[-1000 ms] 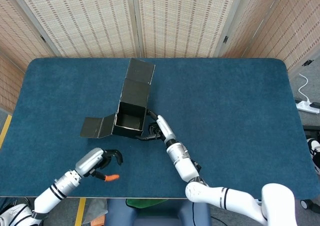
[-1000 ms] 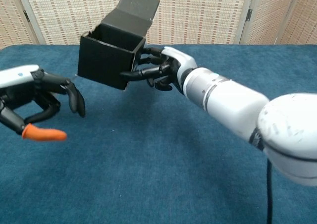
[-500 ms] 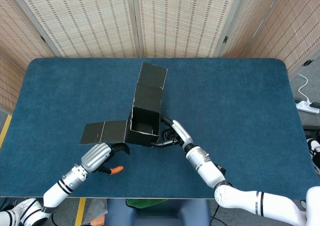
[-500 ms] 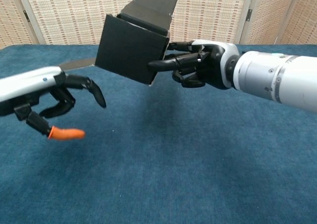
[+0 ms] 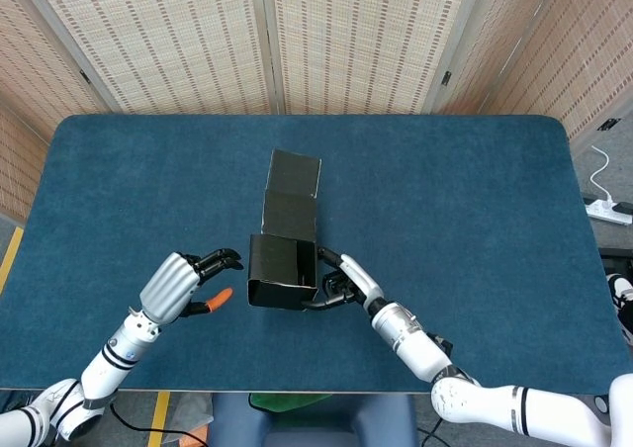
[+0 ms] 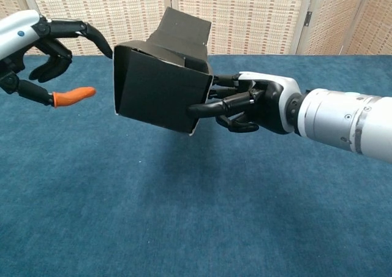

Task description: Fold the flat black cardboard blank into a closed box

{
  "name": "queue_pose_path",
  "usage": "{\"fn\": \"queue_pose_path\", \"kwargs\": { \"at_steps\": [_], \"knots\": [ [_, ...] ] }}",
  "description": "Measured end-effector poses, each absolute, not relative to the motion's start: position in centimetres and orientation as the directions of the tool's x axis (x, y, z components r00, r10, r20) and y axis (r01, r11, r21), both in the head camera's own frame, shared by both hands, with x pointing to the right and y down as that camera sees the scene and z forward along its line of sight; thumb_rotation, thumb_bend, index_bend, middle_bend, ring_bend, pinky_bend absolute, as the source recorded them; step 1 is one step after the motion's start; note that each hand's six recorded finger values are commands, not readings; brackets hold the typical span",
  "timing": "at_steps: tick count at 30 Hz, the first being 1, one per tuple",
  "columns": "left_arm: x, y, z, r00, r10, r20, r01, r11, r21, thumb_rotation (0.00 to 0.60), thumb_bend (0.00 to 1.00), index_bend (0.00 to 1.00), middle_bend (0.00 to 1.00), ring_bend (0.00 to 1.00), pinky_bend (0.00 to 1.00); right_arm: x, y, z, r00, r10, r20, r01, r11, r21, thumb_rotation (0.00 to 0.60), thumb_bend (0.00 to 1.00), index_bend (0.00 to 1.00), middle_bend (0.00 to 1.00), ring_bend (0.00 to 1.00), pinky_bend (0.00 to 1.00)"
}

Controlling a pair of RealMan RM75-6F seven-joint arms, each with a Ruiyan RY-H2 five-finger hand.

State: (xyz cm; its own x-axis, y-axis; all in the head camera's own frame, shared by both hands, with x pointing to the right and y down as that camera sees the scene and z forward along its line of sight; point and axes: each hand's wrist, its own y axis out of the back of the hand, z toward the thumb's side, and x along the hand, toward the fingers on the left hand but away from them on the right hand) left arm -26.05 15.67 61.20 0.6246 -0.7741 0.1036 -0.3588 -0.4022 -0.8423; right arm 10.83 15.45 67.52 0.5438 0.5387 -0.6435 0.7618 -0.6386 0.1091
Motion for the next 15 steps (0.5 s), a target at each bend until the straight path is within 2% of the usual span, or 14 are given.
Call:
{"fn": "queue_pose_path", "kwargs": {
  "at_steps": [9, 15],
  "knots": [
    [-24.2, 15.3, 61.4, 0.708, -0.705, 0.047, -0.271, -0.332, -0.904, 0.6, 0.36, 0.38, 0.42, 0.87, 0.89, 10.5, 16.2, 68.6, 0.548, 0.538, -0.64, 0.715, -0.699, 0.025, 0.6, 0.33, 0.53, 0.59, 0.75, 1.0],
    [-23.5, 15.7, 62.8, 0.755, -0.653, 0.057, -0.207, -0.321, -0.924, 0.6, 0.36, 0.38, 0.41, 0.87, 0.89, 10.2, 16.4, 69.6, 0.546, 0.54, -0.641, 0.67, -0.74, -0.052, 0.6, 0.33, 0.53, 0.59, 0.75, 1.0]
  ]
}}
